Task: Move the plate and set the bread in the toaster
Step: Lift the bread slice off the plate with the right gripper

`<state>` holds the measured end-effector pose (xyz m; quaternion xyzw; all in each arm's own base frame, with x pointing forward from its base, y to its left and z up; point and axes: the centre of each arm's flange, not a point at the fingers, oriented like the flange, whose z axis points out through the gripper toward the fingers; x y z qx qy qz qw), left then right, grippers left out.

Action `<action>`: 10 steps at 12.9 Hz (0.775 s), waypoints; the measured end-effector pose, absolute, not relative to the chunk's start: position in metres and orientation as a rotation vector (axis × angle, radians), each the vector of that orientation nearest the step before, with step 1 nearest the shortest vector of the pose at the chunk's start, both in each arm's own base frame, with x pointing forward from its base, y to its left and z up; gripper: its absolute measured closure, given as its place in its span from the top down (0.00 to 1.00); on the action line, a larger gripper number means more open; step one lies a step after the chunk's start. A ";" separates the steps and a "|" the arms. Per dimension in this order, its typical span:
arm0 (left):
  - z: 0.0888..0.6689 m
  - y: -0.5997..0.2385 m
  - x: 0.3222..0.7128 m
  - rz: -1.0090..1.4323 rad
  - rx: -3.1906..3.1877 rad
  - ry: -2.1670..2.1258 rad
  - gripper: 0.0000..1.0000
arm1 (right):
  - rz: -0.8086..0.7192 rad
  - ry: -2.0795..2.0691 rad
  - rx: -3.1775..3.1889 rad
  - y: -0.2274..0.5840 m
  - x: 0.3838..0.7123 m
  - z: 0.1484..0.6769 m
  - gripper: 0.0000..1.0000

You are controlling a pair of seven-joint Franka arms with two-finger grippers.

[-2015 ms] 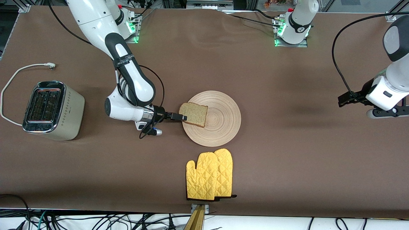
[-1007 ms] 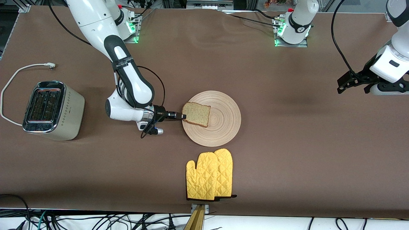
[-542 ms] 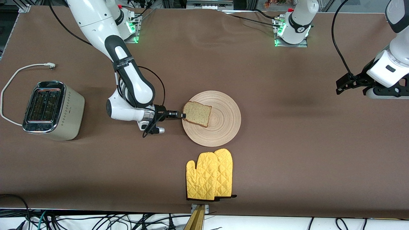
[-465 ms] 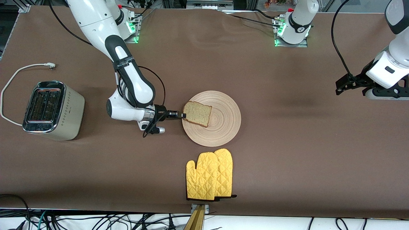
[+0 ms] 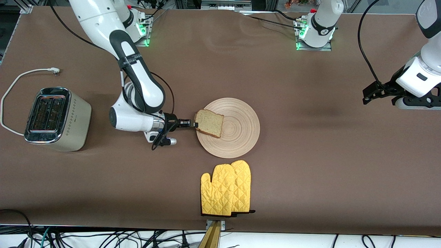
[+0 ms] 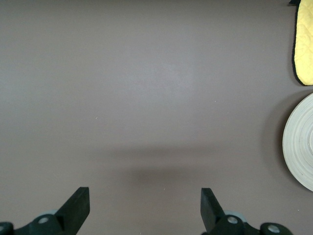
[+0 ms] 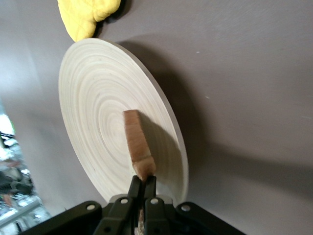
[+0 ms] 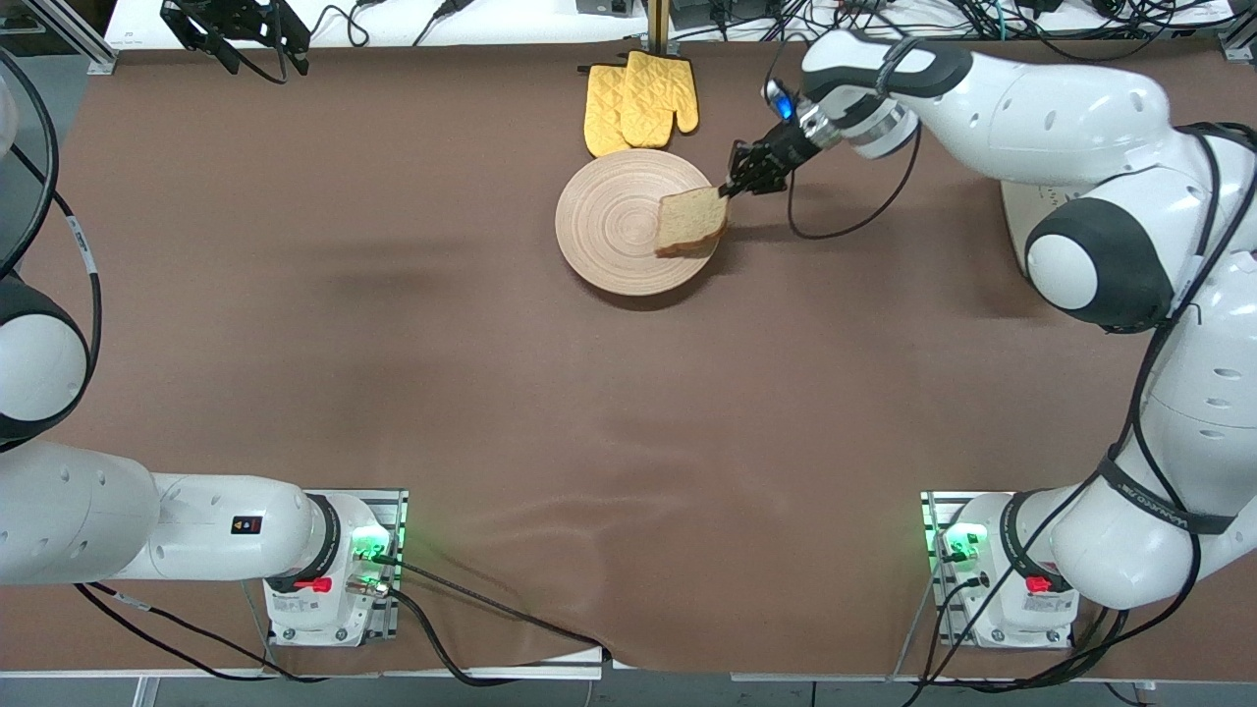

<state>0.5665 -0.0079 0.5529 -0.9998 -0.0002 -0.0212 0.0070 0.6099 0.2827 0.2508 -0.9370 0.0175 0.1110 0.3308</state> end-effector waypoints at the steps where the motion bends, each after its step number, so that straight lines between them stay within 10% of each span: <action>1: 0.553 -0.008 0.567 -0.065 -3.127 0.000 1.00 | 0.318 0.028 -2.482 0.269 0.619 0.276 0.06; 10: 0.545 -0.008 0.570 -0.044 -3.127 0.001 1.00 | 0.428 0.060 -2.821 0.002 0.652 0.436 0.06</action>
